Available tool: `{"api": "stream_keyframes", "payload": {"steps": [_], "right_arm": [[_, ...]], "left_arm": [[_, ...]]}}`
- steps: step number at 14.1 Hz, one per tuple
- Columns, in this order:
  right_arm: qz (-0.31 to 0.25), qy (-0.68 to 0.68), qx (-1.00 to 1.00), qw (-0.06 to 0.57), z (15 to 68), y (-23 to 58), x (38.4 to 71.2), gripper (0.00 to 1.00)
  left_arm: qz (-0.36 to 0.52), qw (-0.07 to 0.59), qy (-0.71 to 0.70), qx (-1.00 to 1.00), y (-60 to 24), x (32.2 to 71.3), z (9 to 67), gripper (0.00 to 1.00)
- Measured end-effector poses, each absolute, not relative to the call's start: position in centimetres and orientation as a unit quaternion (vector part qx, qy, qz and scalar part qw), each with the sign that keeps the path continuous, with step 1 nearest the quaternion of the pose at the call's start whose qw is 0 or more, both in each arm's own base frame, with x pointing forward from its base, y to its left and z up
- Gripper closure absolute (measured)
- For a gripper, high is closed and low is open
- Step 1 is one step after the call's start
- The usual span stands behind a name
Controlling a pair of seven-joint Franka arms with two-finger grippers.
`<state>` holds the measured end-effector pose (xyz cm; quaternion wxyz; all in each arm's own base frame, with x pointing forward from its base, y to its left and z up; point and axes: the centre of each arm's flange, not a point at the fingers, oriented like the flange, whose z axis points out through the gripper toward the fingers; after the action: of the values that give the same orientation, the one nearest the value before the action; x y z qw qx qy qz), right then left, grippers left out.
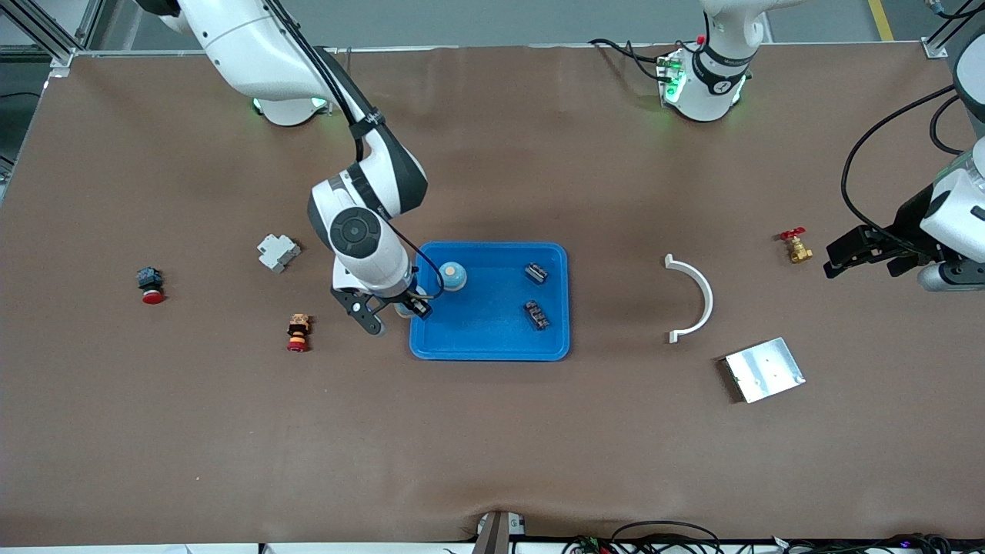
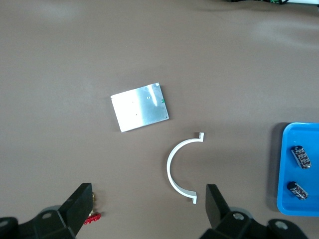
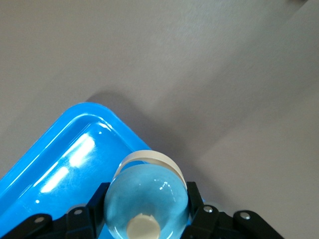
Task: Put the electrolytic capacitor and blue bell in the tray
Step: 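Carry the second light-blue bell over the tray with the right gripper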
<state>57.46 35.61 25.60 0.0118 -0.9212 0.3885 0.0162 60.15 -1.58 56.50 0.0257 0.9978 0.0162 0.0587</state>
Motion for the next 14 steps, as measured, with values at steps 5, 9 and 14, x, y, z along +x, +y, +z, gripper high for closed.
{"api": "stream_keyframes", "payload": {"steps": [5,9,14], "right_arm": [[0.016,0.401,-0.916,0.011,23.4,38.1,58.0,0.34],[0.017,0.417,-0.909,0.009,22.1,38.4,58.6,0.34],[0.017,0.426,-0.904,0.01,20.4,40.5,58.6,0.34]], "left_arm": [[0.058,0.026,0.017,0.998,-1.5,60.1,56.5,0.0],[0.055,0.026,0.017,0.998,-1.5,60.2,56.3,0.0],[0.049,0.026,0.017,0.998,-1.4,60.3,55.8,0.0]]}}
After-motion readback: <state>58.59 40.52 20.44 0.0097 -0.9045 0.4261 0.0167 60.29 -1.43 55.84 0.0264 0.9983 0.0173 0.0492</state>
